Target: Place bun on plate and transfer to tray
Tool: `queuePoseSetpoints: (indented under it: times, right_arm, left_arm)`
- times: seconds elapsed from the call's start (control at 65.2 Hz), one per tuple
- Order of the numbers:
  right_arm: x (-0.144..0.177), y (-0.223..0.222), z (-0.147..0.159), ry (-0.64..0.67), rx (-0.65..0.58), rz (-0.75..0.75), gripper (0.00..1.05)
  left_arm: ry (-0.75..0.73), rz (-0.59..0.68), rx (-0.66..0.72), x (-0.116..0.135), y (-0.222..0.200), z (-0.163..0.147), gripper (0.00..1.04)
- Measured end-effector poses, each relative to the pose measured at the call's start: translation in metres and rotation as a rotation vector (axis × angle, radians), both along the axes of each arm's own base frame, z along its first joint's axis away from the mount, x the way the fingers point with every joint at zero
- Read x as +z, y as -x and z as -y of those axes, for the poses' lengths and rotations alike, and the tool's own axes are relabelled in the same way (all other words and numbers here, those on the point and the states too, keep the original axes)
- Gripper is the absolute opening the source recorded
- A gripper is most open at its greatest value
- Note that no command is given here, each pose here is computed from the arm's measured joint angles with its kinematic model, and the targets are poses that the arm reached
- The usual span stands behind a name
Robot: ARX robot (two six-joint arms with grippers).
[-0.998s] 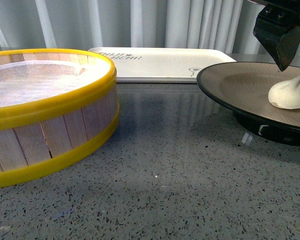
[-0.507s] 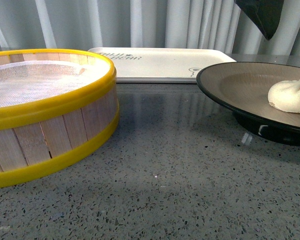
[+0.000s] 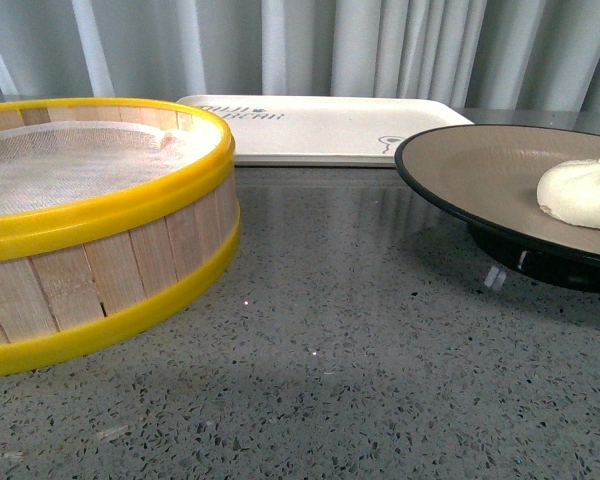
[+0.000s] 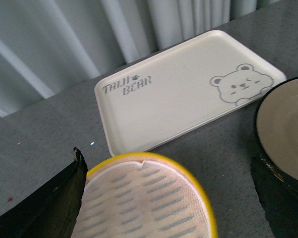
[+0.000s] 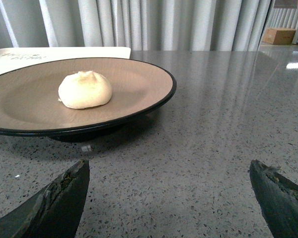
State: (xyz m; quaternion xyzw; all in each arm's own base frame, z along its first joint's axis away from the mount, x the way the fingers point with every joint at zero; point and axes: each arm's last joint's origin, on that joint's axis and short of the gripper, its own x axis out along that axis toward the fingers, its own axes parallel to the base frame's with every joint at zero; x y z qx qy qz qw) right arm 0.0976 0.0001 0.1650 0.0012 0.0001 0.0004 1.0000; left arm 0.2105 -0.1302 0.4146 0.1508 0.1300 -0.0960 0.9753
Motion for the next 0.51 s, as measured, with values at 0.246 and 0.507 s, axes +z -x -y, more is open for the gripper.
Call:
queuePoseSetpoints:
  times: [0.246, 0.507]
  right_arm:
    - [0.0, 0.0, 0.0, 0.0, 0.0, 0.0, 0.96]
    - [0.0, 0.0, 0.0, 0.0, 0.0, 0.0, 0.96]
  left_arm:
    - [0.301, 0.295, 0.167, -0.049, 0.042, -0.073, 0.59]
    - [0.302, 0.248, 0.184, -0.15, 0.065, -0.106, 0.04]
